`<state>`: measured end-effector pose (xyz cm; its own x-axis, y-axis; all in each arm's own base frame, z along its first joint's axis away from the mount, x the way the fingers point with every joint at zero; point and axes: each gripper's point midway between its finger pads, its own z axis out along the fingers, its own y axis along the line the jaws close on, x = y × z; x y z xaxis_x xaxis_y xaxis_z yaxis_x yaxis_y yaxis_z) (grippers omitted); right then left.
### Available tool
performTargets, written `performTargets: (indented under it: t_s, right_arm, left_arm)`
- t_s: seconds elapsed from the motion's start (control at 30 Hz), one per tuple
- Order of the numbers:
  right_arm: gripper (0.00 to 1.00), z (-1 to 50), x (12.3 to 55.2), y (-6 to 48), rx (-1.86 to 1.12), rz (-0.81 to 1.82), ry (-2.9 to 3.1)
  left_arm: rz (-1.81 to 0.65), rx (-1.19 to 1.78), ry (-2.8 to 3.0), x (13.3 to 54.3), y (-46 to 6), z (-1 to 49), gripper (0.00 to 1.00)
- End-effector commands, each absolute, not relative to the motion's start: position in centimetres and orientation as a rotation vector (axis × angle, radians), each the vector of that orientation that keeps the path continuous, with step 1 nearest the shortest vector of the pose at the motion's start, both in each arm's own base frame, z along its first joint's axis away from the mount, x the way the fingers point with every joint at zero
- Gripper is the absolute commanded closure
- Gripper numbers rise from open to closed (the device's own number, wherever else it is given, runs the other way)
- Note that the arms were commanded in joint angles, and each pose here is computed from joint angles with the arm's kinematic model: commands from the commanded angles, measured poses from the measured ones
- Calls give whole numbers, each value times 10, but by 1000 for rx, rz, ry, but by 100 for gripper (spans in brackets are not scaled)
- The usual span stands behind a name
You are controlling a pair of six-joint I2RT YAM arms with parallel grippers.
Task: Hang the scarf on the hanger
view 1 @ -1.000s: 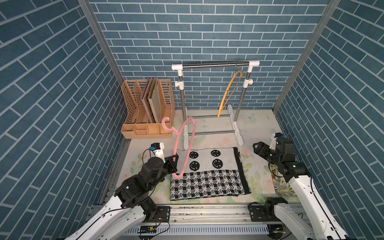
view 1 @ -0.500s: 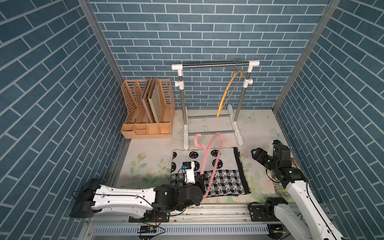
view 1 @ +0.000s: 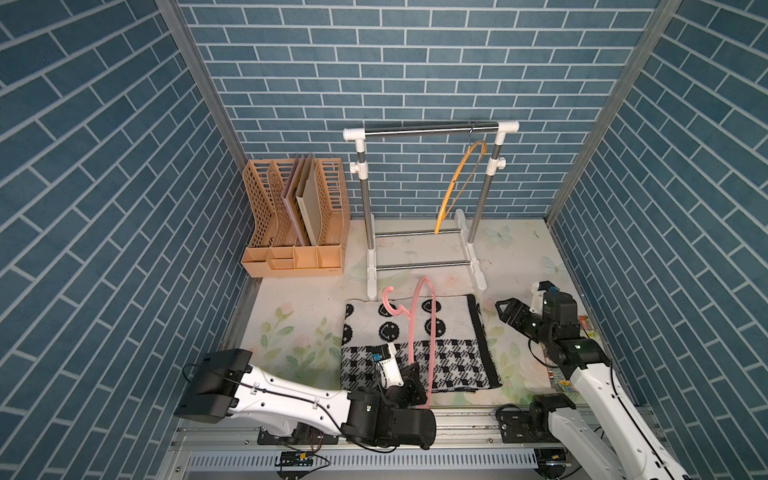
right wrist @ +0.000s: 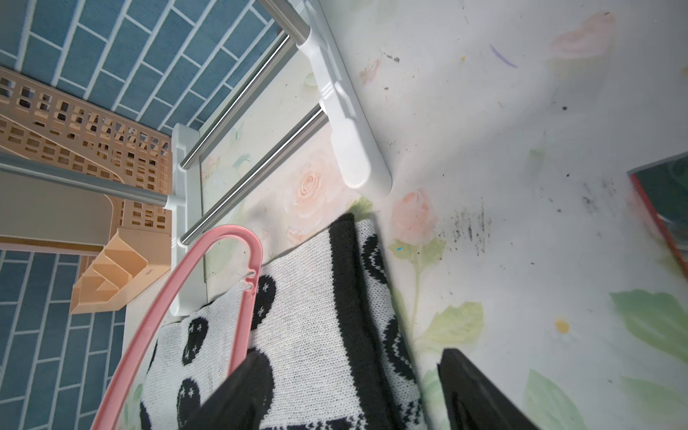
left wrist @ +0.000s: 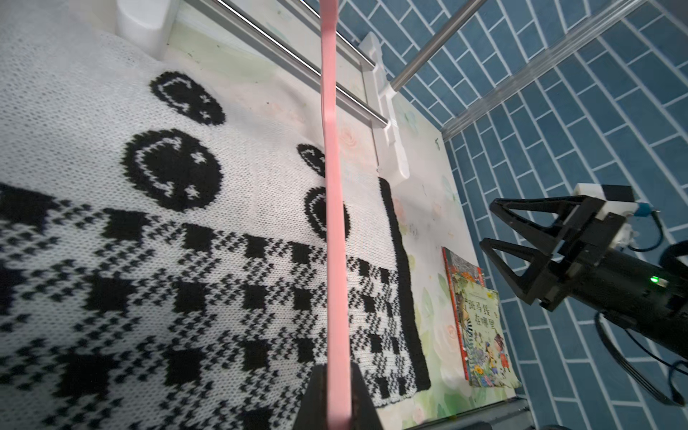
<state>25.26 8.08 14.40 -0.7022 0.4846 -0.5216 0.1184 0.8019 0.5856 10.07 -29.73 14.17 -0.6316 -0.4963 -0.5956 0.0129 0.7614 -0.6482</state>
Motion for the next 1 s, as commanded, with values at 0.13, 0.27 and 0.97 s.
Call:
performTargets:
  t_s: [0.13,0.27,0.97]
  right_arm:
    - [22,108,222,104,373,844,2426]
    - [22,85,207,114,372,921,2505]
    - [34,22,173,131,326,1051,2712]
  left_arm:
    - [-736,-439,2180,87,-293,109,100]
    - [-729,-445,2199,80,-301,96,100]
    - [-583,-479,2204,61,-288,83,100]
